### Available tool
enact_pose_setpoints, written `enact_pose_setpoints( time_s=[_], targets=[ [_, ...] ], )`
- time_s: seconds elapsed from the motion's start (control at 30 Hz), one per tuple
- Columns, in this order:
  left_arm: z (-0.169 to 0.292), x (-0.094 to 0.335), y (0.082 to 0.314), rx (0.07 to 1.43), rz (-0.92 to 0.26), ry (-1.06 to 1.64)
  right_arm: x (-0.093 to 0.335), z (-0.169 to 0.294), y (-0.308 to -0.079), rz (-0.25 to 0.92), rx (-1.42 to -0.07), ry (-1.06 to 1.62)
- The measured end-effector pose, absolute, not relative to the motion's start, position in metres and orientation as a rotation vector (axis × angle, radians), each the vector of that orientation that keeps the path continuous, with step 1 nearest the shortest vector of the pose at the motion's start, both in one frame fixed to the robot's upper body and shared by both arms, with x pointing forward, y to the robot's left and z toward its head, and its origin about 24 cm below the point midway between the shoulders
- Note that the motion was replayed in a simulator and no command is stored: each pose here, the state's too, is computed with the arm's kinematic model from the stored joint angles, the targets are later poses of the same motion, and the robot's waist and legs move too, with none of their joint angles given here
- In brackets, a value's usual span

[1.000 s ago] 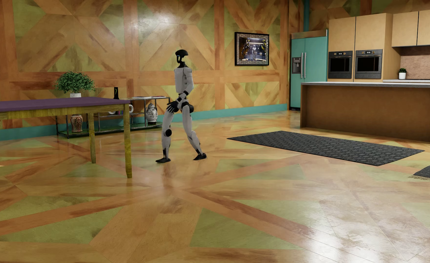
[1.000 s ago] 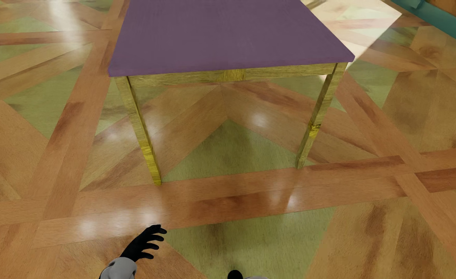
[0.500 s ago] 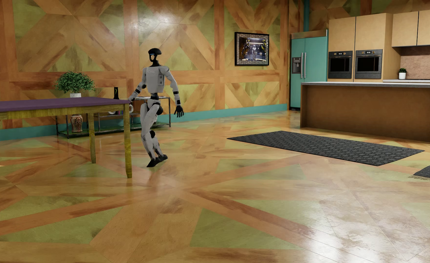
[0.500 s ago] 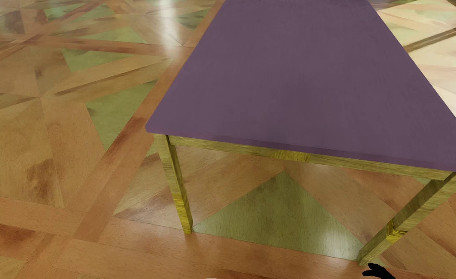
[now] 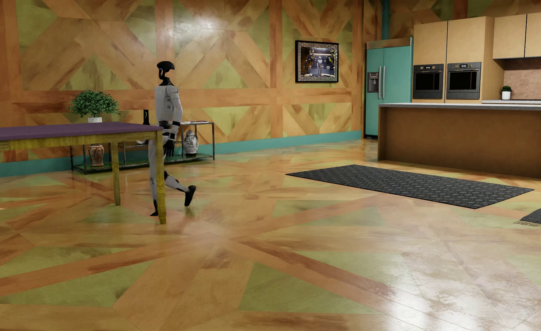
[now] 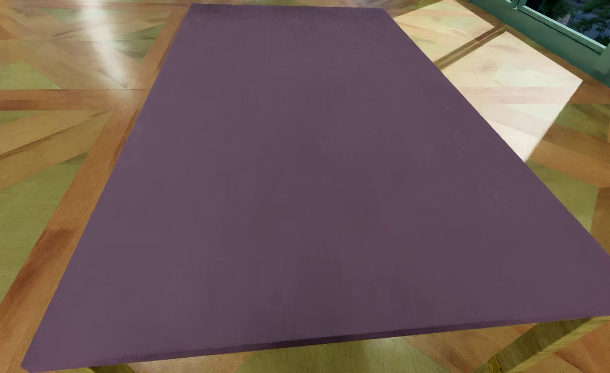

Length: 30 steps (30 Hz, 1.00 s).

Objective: Move towards the dark table

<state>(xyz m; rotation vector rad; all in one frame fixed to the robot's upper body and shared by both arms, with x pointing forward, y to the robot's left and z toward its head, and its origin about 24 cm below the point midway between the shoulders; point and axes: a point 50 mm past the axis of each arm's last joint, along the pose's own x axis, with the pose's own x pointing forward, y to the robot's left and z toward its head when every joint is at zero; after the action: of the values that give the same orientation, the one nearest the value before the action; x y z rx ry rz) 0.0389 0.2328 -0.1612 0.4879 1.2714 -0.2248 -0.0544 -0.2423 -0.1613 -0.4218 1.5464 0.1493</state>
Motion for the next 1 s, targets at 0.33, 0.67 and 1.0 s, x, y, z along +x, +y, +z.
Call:
enact_pose_setpoints(
  time_s=[0.33,0.67,1.0],
  targets=[
    [-0.080,0.199,0.266,0.437,0.041,0.694,-0.063,-0.161,-0.231,0.157,-0.382,1.544],
    [-0.166,0.057,0.215,0.498,-0.282,1.250,0.104,-0.145,-0.237,0.129,-0.452,1.075],
    [-0.167,-0.027,0.235,0.424,-0.162,1.496,0.082,-0.151,-0.239,0.136,-0.453,1.143]
  ],
)
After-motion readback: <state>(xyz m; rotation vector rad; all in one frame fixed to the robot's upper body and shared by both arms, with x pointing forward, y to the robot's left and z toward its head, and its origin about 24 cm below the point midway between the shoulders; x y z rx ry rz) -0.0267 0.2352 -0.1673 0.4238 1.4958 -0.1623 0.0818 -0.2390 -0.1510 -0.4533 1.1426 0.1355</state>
